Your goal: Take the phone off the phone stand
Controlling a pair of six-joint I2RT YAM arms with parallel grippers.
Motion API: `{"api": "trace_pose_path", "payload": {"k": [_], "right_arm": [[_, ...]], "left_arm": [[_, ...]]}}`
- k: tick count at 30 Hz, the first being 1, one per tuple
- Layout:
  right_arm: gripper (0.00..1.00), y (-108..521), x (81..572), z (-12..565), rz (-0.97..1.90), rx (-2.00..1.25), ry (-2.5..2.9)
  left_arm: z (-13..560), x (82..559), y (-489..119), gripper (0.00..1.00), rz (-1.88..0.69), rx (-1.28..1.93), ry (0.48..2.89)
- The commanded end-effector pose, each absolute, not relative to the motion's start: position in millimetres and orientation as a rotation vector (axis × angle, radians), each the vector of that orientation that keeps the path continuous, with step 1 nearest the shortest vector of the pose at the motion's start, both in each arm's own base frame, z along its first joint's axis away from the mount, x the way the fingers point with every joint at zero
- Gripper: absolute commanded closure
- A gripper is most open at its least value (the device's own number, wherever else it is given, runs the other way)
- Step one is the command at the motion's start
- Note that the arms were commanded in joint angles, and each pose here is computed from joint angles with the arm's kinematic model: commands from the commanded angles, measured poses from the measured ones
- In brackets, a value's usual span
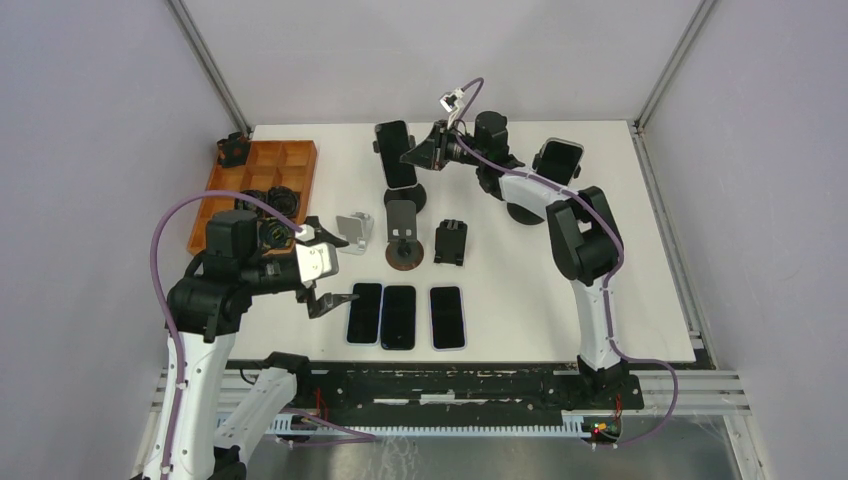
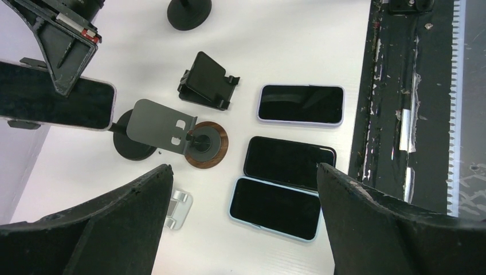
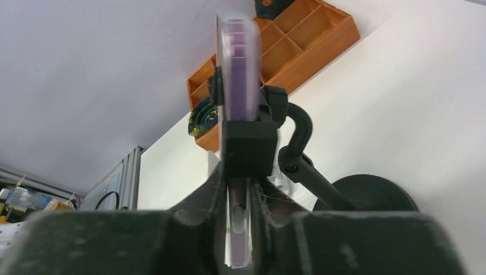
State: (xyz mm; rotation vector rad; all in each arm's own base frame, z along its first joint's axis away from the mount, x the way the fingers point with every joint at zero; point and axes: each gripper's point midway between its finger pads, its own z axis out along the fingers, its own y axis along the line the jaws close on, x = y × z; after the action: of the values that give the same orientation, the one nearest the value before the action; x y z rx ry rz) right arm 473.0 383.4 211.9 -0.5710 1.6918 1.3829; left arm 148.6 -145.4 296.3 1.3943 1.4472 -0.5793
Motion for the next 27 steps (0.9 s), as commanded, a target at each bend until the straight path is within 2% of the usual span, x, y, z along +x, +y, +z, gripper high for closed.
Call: {"api": "trace_pose_path", "payload": {"k": [1,5,13,21,27], "right_arm": [[0.85,395,471,242,1.454,-0.619,1.569],[1.0,396,468,256,1.49,-0.617,1.517],[1.0,386,453,336,1.592,-0.573,1.292],[1.0,357,407,437,1.694,-0.505,1.019],[1.0,332,361,482,1.82,-0.466,0.881]], "left_arm": [[298,147,-147,0.0,-0.583,1.413,1.416],[298,146,-147,0.0,-0.572,1.412,1.414],[301,151,-146,0.0,-0.559,1.39,1.429],[338,213,-131,0.0,-0.428,1.023,1.549],[367,234,-140,0.0,-0.477,0.943,1.506]]}}
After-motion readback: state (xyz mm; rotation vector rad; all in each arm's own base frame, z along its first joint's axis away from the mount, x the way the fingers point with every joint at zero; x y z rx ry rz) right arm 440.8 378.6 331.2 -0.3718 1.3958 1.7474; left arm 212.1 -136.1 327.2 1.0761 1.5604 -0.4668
